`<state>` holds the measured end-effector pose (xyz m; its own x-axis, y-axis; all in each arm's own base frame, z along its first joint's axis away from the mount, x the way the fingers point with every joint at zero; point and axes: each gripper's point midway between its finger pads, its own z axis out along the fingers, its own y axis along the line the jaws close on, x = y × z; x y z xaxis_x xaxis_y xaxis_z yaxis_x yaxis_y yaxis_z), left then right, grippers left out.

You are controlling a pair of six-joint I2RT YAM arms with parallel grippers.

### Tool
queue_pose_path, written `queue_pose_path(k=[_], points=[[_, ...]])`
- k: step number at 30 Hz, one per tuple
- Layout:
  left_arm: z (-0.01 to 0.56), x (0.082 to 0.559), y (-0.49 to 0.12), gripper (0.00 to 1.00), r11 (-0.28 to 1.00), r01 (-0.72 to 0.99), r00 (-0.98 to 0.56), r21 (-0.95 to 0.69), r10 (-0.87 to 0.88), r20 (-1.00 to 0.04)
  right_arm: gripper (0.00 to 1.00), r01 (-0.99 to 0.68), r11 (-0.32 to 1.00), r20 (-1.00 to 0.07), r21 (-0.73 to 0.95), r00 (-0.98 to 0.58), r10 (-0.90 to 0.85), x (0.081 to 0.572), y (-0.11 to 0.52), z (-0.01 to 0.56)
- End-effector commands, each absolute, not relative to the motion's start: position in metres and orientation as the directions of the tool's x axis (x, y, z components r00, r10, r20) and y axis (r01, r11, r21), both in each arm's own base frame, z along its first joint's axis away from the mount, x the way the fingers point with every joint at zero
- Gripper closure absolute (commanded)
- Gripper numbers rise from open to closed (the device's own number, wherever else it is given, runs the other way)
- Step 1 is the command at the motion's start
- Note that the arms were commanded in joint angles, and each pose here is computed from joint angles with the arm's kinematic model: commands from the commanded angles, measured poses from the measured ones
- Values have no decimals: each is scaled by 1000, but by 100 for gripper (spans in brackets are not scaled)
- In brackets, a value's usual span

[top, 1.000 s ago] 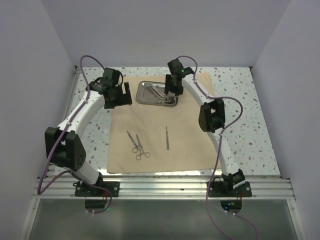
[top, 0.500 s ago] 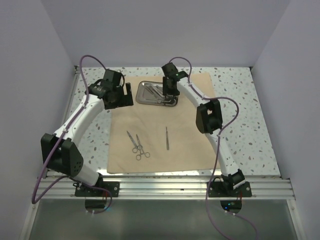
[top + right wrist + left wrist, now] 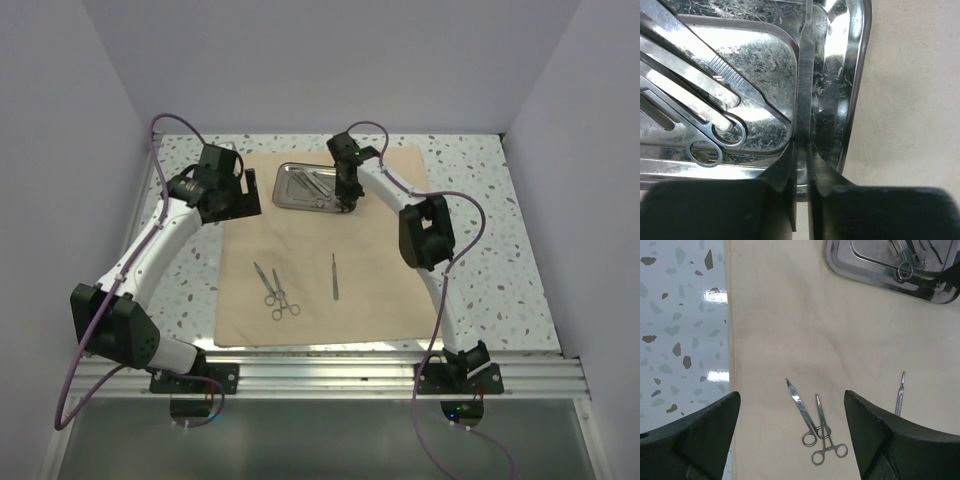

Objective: Open and lay out the surgical kit
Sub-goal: Adjust the medical item in the container, then pick up the medical item from the container.

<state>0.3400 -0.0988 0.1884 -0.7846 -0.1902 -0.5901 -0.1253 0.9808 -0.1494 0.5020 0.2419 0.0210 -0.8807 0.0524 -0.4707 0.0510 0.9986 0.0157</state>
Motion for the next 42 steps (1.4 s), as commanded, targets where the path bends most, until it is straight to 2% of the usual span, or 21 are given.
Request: queue_pose_path(k=[1, 7, 18, 21, 24, 26, 32, 42], points=[[201, 338, -94, 11, 982, -124, -760, -142, -186, -622, 100, 47, 997, -197, -68, -980, 33, 439, 224, -55], [202, 339, -95, 12, 983, -119, -759, -143, -182, -625, 100, 32, 999, -205, -30, -978, 25, 441, 230, -38], [209, 352, -106, 12, 979, -87, -742, -187, -188, -643, 100, 15, 987, -417, 161, -905, 82, 464, 254, 115], [208, 357, -110, 12, 977, -79, -743, -198, -190, -642, 100, 23, 984, -436, 177, -894, 99, 463, 252, 129], [206, 361, -115, 12, 975, -62, -747, -215, -189, -638, 48, 29, 988, -440, 153, -893, 95, 466, 249, 123], [204, 361, -118, 13, 973, -56, -752, -222, -188, -632, 39, 37, 989, -437, 141, -894, 96, 471, 249, 113], [195, 355, -118, 13, 976, -51, -771, -212, -174, -613, 39, 68, 991, -441, 117, -890, 113, 493, 252, 80], [189, 341, -104, 12, 989, -46, -786, -141, -123, -606, 43, 145, 986, -438, 87, -883, 169, 516, 244, 35]])
